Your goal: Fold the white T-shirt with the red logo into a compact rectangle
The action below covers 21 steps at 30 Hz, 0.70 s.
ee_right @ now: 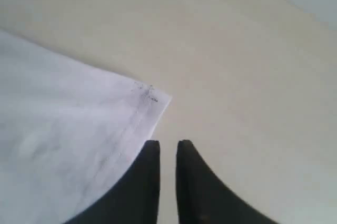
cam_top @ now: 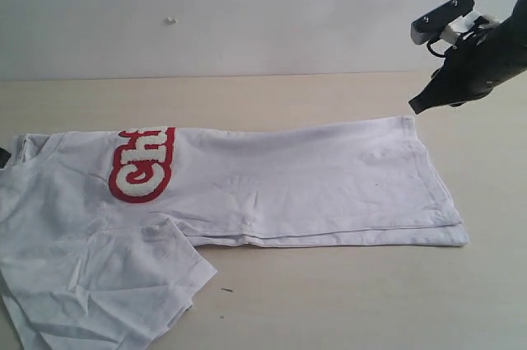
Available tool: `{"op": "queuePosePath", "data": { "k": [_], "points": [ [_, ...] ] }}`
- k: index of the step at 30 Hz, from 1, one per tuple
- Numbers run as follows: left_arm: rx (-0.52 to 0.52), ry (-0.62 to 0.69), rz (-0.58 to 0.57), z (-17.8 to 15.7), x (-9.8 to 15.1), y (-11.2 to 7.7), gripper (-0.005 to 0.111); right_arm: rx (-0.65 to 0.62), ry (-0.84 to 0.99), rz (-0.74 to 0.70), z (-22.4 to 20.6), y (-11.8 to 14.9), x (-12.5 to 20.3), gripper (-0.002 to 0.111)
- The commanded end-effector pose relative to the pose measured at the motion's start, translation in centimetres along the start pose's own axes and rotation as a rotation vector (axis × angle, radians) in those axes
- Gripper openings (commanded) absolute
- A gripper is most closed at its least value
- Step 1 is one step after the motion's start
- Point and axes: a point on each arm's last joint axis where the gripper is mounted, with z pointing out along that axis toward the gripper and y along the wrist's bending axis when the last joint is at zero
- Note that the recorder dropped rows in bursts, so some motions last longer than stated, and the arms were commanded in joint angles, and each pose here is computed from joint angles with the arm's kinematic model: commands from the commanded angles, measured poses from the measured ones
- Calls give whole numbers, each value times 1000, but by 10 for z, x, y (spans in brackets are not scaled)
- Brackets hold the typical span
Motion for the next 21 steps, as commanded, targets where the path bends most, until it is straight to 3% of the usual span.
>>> {"op": "queuePosePath", "data": {
  "k": [1, 4, 6, 7, 8, 11, 12, 16, 18, 21],
  "points": [
    [102, 88, -158, -26, 5, -7, 1, -27, 23, 23, -5, 0, 1, 0],
    [274, 107, -329, -45, 3, -21, 1, -53, 45, 45, -5, 2, 2, 0],
    [414, 185, -339, -54, 7, -34, 1, -90, 47, 104, -5, 6, 2, 0],
    [530, 310, -339, -60, 17, -45, 1, -138, 56, 153, -6, 10, 2, 0],
    [580, 395, -333, -63, 28, -52, 1, -201, 65, 138, -7, 16, 3, 0],
    [619, 478, -377, -63, 59, -69, 6, -250, 46, 170, -10, 20, 0, 0],
    [626, 491, -394, -62, 70, -76, 13, -257, 36, 173, -11, 21, -1, 0],
    [657, 561, -431, -55, 105, -95, 58, -274, 10, 198, -14, 22, -5, 0],
    [668, 574, -465, -54, 114, -102, 64, -290, 0, 198, -15, 23, -6, 0],
    [675, 542, -509, -49, 123, -109, 64, -302, -11, 178, -15, 27, -8, 0]
  ]
}}
